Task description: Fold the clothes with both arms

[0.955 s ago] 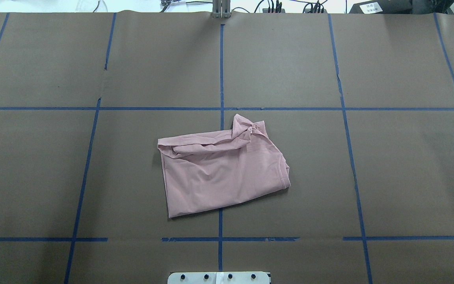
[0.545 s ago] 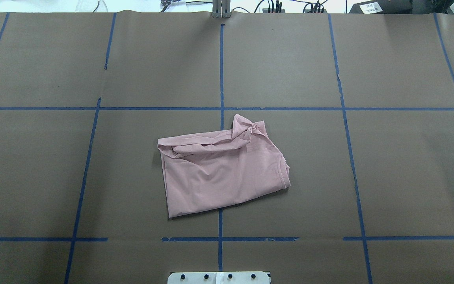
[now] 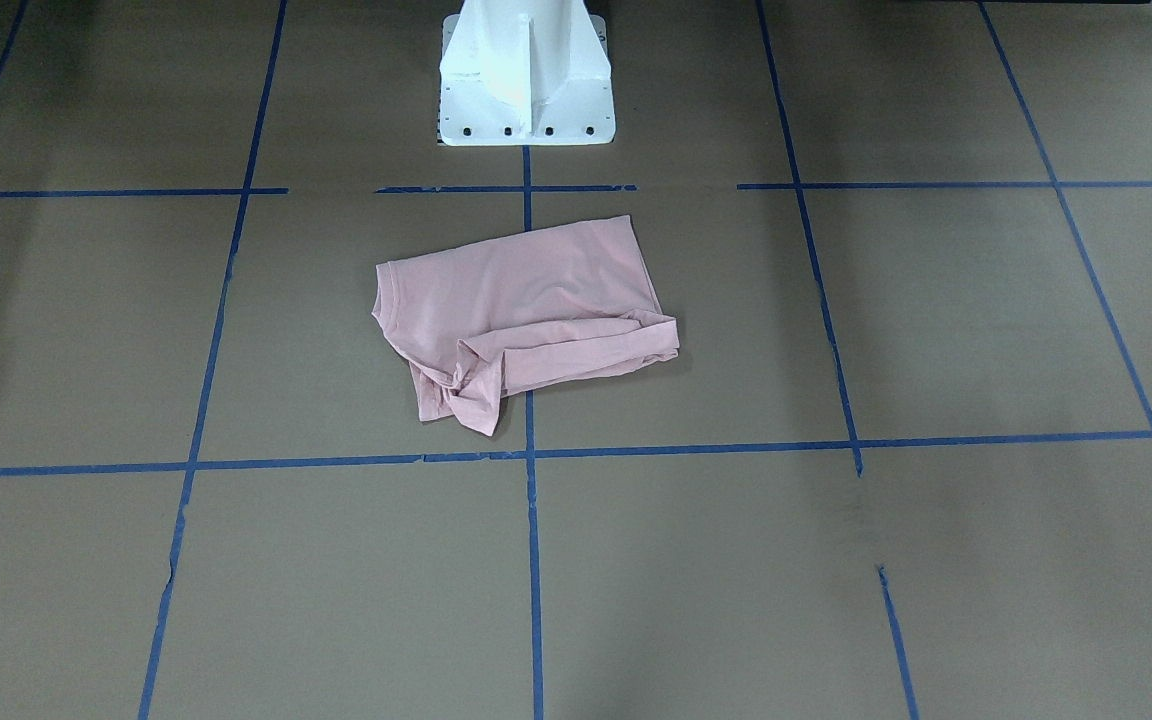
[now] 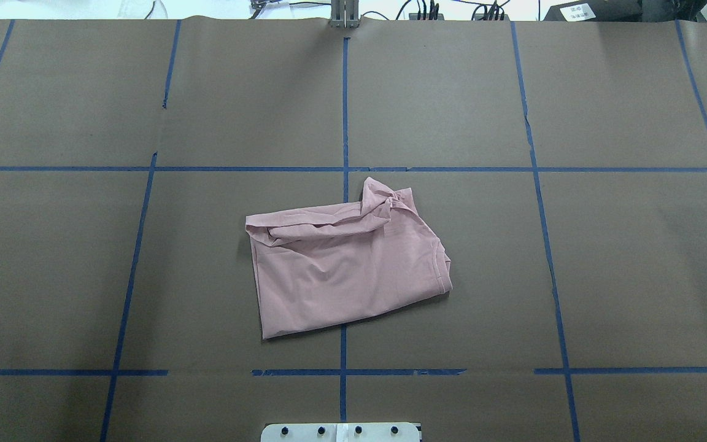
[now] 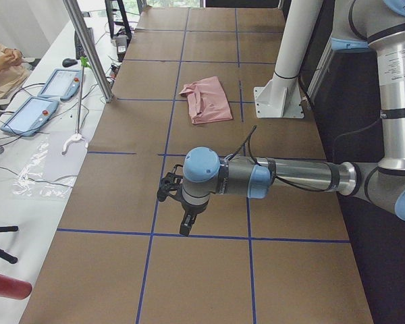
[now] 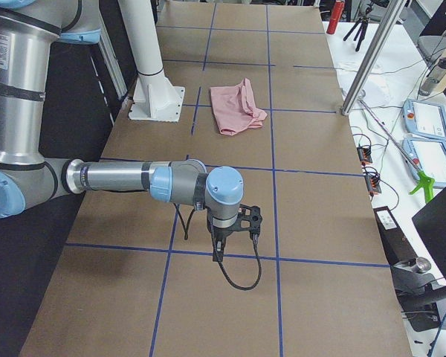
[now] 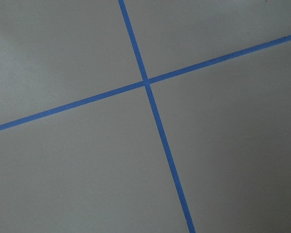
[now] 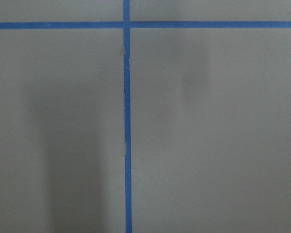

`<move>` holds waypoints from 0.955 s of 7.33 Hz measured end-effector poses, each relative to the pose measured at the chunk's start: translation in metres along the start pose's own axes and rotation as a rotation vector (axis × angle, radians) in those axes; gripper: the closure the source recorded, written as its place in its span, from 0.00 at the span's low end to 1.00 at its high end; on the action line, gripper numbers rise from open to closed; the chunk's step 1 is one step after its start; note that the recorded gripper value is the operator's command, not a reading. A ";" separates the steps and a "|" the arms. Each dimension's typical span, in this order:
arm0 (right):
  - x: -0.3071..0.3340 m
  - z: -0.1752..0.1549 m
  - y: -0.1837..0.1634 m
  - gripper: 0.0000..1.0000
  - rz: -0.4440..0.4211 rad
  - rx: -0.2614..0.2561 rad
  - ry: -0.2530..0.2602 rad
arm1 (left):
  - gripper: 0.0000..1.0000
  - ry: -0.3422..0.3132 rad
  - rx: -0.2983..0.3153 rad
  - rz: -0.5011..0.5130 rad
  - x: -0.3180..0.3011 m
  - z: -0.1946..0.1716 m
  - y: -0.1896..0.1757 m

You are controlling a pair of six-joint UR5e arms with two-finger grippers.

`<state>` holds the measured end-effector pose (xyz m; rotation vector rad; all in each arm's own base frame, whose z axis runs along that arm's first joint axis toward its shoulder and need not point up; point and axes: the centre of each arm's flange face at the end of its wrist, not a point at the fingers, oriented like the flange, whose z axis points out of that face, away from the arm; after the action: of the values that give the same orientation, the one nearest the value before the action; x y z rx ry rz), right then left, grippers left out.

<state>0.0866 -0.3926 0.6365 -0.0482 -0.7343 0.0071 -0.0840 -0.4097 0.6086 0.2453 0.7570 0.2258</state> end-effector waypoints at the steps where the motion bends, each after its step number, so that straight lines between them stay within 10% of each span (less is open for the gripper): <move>1: 0.001 0.000 0.000 0.00 0.001 -0.001 0.002 | 0.00 0.000 0.002 0.003 0.001 0.000 0.000; 7: 0.005 0.006 0.008 0.00 0.011 -0.013 0.004 | 0.00 0.001 0.003 0.006 0.002 -0.001 0.000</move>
<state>0.0865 -0.3840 0.6438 -0.0642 -0.7303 0.0124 -0.0838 -0.4089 0.6066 0.2506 0.7576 0.2301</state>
